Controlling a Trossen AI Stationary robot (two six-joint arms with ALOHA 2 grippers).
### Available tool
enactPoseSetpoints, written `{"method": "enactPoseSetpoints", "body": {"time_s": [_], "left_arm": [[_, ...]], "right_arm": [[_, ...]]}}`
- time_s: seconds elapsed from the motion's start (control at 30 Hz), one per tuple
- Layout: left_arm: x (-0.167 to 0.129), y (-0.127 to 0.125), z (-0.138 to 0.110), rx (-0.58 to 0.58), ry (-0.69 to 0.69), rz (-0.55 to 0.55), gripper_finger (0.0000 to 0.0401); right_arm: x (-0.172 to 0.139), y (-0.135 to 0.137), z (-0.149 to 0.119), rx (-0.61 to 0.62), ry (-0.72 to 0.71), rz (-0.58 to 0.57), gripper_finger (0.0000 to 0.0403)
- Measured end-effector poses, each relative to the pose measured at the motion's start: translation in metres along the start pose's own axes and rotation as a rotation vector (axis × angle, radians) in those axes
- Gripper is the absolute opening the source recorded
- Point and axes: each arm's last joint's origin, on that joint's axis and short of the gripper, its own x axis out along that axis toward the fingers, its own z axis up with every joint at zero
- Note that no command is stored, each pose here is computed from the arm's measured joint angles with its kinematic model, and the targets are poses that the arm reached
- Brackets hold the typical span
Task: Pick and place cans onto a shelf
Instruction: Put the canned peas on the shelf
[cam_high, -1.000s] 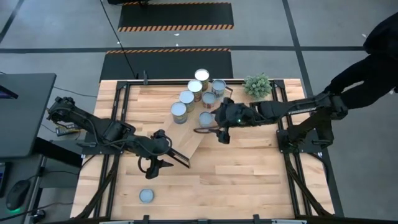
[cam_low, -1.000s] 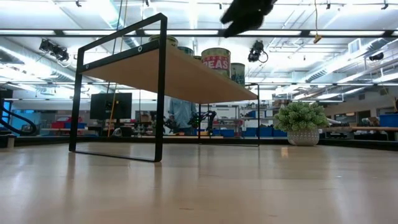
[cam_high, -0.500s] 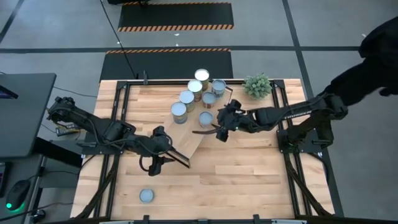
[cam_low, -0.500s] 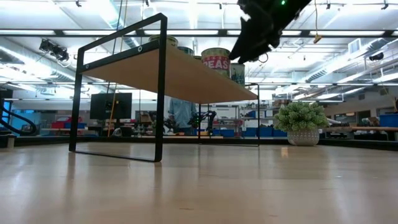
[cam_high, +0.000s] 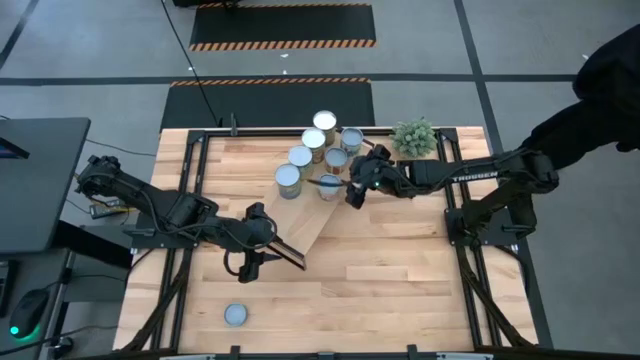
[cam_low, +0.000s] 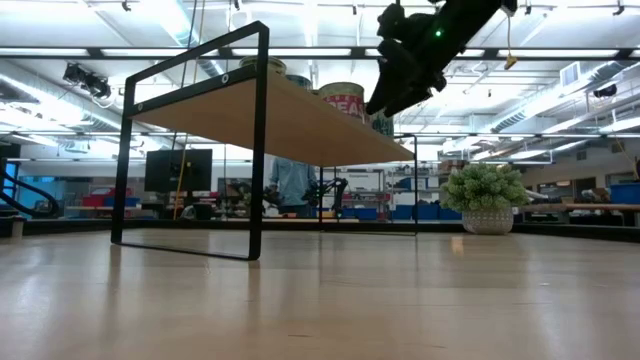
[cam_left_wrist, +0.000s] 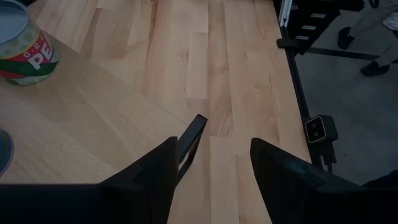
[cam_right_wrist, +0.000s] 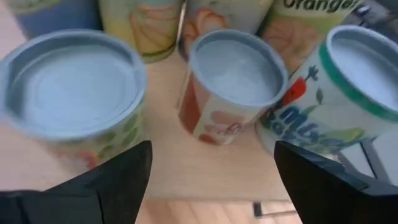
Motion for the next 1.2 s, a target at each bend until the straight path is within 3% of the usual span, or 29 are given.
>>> {"method": "enactPoseSetpoints", "body": {"time_s": [0.3, 0.57, 0.93, 1.2], "left_arm": [[0.000, 0.000, 0.000, -0.004, 0.001, 0.000, 0.0205], [0.000, 0.000, 0.001, -0.005, -0.006, -0.003, 0.0205], [0.000, 0.000, -0.001, -0.035, 0.016, -0.011, 0.0205], [0.000, 0.000, -0.002, -0.034, 0.023, -0.015, 0.0205]], "right_arm": [[-0.020, 0.026, 0.001, -0.013, -0.001, 0.102, 0.0344], [-0.006, 0.033, 0.000, 0.029, -0.051, 0.090, 0.0344], [0.007, 0.019, 0.002, 0.037, -0.063, -0.005, 0.0344], [-0.014, 0.045, 0.012, 0.047, -0.140, 0.164, 0.0344]]}}
